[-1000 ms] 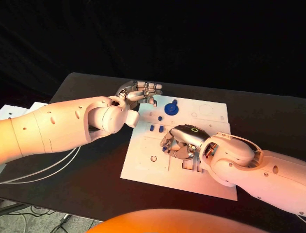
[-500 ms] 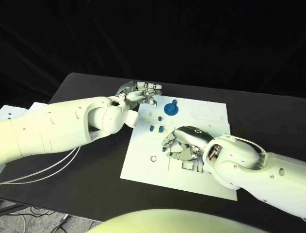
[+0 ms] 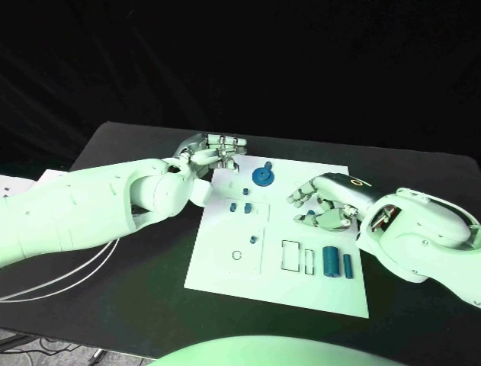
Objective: Assemble the parts on the task board
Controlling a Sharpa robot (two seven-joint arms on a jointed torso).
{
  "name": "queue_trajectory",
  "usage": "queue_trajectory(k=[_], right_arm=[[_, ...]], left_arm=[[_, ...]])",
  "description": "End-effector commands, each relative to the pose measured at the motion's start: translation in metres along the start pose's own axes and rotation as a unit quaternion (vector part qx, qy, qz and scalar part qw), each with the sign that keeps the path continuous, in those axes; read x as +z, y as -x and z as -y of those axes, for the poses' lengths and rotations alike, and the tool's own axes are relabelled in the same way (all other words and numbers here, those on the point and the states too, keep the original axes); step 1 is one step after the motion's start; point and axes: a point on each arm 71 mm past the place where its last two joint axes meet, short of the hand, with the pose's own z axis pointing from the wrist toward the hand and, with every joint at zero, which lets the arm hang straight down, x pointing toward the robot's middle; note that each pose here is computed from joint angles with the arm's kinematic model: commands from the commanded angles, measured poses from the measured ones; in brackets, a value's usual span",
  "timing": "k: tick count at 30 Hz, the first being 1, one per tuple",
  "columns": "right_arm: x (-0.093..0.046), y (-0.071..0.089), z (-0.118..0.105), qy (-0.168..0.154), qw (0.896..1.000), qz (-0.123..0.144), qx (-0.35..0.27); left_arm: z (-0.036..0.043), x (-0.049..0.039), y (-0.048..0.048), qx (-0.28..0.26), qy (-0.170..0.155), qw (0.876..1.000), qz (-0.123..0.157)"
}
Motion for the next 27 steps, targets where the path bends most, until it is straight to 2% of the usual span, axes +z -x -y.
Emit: queue_trajectory(k=[1, 9, 27], right_arm=[[-0.004, 0.005, 0.010, -0.019, 1.000, 0.008, 0.006], [-0.009, 0.008, 0.027, -0.050, 0.998, -0.013, -0.030], [-0.003, -0.006, 0.024, -0.056, 0.995, -0.068, -0.053]], left_arm=[[0.0009, -0.0004, -0.0009, 0.000, -0.003, 1.000, -0.006], [0.0009, -0.0004, -0.0008, 0.000, -0.004, 1.000, -0.006], [0.0003, 0.0004, -0.0015, 0.000, -0.001, 1.000, -0.005]])
